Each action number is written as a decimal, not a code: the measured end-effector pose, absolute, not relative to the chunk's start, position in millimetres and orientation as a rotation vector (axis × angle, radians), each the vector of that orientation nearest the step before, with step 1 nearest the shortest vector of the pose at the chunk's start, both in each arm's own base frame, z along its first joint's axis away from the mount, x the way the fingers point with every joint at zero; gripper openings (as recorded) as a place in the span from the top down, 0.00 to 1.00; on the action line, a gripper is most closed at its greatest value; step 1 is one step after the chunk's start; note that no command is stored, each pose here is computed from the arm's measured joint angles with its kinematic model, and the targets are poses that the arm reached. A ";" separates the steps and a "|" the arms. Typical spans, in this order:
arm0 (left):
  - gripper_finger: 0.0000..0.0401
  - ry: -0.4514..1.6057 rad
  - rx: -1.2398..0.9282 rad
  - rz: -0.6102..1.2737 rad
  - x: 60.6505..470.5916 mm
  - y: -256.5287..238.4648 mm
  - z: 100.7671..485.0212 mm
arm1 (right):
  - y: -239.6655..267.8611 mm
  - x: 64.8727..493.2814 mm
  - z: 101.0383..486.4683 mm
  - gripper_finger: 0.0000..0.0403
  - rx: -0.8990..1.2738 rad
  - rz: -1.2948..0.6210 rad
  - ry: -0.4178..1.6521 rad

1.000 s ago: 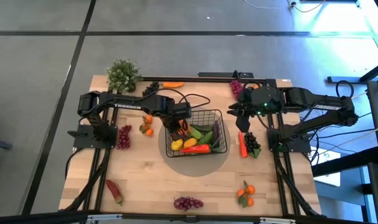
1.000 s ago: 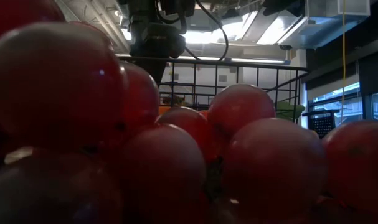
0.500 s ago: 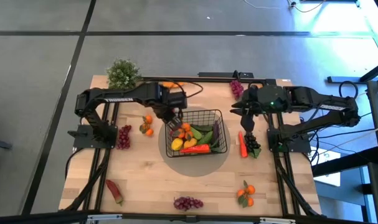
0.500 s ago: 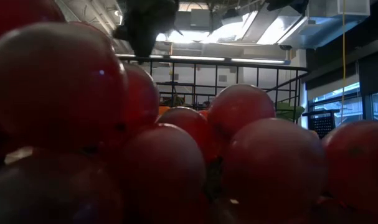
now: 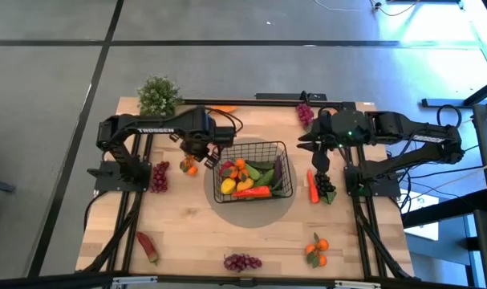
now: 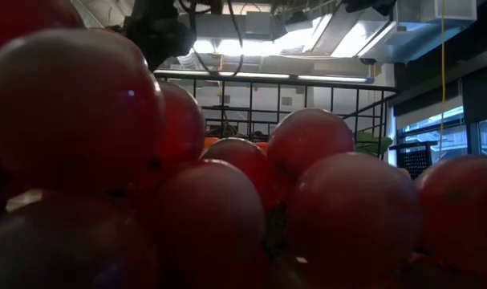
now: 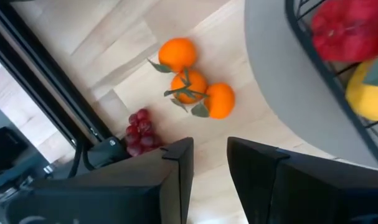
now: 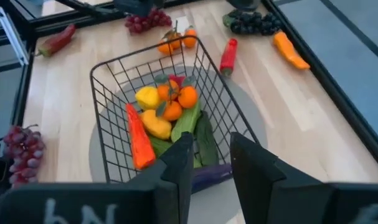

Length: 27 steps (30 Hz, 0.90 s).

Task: Build produce basket
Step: Put the top orange into the basket

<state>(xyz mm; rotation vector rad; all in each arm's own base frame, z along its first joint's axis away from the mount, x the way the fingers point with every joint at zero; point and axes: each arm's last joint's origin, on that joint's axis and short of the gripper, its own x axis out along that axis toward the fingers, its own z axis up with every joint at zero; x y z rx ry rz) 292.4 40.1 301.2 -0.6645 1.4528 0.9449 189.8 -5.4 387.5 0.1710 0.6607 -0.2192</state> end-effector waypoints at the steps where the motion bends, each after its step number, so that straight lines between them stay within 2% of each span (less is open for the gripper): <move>1: 0.79 1.465 -0.661 0.950 291.5 40.0 298.0 | -6.5 188.5 386.9 0.76 0.176 -0.217 0.672; 15: 0.80 1.556 -0.699 0.979 283.1 51.6 278.4 | -27.5 163.2 373.0 0.76 0.290 -0.311 0.896; 27: 0.79 1.667 -0.537 0.711 277.3 77.8 278.3 | -38.3 161.9 373.6 0.76 0.404 -0.385 0.867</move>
